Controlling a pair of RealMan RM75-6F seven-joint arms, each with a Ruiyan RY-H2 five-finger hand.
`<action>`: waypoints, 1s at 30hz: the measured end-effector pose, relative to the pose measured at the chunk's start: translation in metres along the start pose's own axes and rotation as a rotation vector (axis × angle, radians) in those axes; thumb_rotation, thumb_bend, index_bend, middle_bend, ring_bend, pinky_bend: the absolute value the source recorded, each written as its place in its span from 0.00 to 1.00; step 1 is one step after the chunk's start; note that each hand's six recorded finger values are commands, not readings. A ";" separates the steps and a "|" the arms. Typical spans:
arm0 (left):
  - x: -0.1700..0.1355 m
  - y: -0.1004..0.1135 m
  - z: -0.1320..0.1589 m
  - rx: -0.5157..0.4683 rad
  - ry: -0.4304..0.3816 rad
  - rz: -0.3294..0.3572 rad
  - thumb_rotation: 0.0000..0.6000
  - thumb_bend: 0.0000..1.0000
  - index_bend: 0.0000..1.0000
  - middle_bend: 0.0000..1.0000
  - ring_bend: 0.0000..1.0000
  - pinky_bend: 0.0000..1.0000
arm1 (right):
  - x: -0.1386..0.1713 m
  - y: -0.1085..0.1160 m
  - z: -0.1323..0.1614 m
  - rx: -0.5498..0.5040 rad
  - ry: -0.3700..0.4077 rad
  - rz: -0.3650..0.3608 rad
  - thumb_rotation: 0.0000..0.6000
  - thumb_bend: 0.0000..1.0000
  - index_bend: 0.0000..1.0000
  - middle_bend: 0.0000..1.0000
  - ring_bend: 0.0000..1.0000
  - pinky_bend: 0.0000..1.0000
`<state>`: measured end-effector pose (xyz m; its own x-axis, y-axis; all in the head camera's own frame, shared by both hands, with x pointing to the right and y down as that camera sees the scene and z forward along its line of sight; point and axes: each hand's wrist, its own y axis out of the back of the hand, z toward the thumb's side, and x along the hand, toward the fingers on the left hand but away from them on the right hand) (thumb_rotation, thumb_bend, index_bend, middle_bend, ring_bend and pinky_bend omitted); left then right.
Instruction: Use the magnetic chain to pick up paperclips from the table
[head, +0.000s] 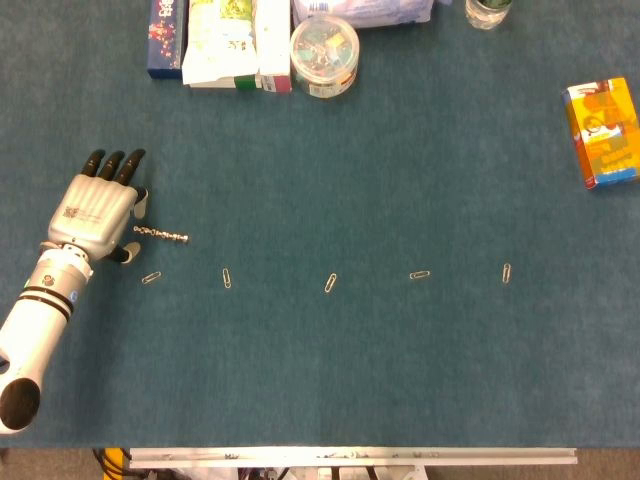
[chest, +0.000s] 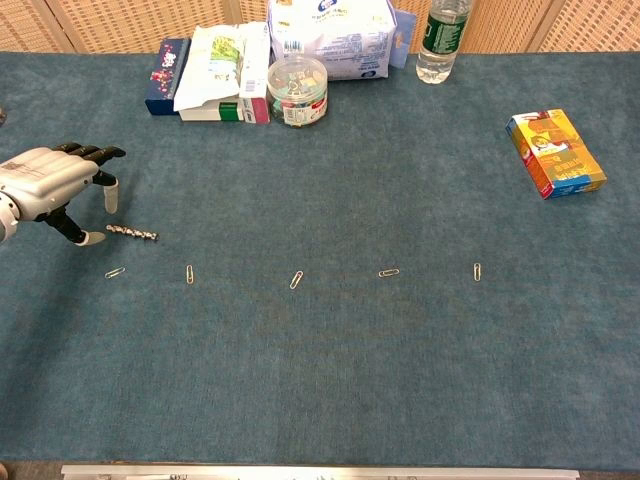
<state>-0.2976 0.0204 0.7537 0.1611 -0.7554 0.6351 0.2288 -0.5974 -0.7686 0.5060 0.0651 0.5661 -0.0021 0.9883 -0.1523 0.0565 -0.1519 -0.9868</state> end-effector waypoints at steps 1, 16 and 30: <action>0.001 -0.001 0.000 -0.002 0.000 -0.002 1.00 0.22 0.44 0.00 0.00 0.02 | 0.000 0.000 0.000 0.000 0.000 0.000 1.00 0.11 0.17 0.16 0.11 0.16; 0.013 -0.006 0.000 -0.073 0.007 -0.018 1.00 0.22 0.48 0.00 0.00 0.02 | 0.001 0.000 0.000 0.003 -0.001 0.002 1.00 0.11 0.18 0.16 0.11 0.16; 0.018 -0.011 -0.003 -0.132 0.007 -0.034 1.00 0.22 0.50 0.00 0.00 0.02 | 0.000 -0.002 0.000 0.007 -0.001 0.010 1.00 0.11 0.18 0.16 0.11 0.16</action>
<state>-0.3000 0.0128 0.7736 0.1489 -0.7358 0.6606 0.1056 -0.6524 -0.7505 0.5057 0.0655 0.5684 -0.0030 0.9867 -0.1624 0.0491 -0.1621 -0.9856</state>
